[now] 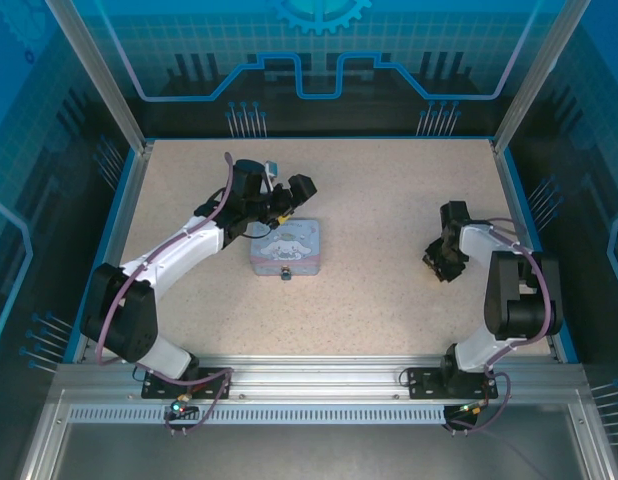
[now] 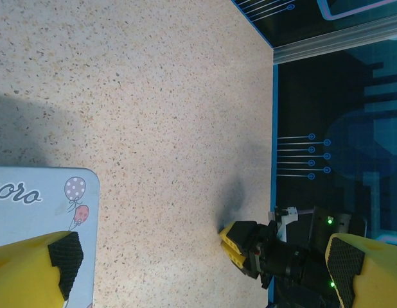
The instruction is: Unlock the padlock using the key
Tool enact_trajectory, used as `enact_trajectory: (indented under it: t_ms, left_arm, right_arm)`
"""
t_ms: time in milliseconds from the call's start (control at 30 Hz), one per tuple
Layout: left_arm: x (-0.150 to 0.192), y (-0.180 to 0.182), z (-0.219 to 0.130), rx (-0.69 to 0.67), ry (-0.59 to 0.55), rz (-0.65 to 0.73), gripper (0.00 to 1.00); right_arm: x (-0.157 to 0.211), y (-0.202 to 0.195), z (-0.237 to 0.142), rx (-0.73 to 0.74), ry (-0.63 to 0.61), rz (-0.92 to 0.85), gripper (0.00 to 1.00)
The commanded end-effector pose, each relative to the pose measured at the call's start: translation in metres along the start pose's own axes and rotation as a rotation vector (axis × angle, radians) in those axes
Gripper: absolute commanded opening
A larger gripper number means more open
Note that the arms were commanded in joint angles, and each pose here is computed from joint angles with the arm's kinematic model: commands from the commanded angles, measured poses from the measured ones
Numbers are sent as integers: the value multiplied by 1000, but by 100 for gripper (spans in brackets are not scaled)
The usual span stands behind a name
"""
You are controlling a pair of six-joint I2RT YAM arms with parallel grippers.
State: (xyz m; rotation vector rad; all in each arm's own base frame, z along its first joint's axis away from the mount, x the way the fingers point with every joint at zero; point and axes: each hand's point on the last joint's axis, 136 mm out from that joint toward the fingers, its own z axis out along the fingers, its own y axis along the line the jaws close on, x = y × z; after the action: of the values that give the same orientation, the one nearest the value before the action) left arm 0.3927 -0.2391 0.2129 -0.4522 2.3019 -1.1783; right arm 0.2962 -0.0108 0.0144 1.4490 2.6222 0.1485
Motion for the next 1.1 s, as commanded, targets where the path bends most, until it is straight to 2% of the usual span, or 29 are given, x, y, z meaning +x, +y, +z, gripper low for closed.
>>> enact_trajectory:
  t_ms: [0,167,300,433,600,767,867,900,933,1067]
  left_arm:
    - [-2,-15,2,42,10,4,99]
    - [0,-16,2,46,12,5,99]
    - [3,-15,2,46,14,5,99]
    - [4,-14,0,43,13,4,99]
    - [6,-15,-1,43,11,8,99]
    - [8,-16,0,47,14,5,99]
    - [10,-18,0,47,18,9,99]
    - [10,-18,0,47,20,9,99]
    - [11,-18,0,46,21,9,99]
    - [9,-19,-1,43,14,14,99]
  right_arm:
    - [-10,17,4,-52,-8,-31,1]
    - [7,38,-8,-123,-6,-170,0]
    - [46,63,-24,-202,23,-340,0]
    - [97,71,-30,-220,63,-525,0]
    - [157,39,-13,-147,123,-692,0]
    - [191,13,2,-116,174,-791,0]
    - [192,19,-6,-160,159,-815,39]
    - [190,25,-13,-190,137,-824,46]
    - [186,30,-20,-206,112,-830,48]
    - [169,43,-45,-219,36,-860,49]
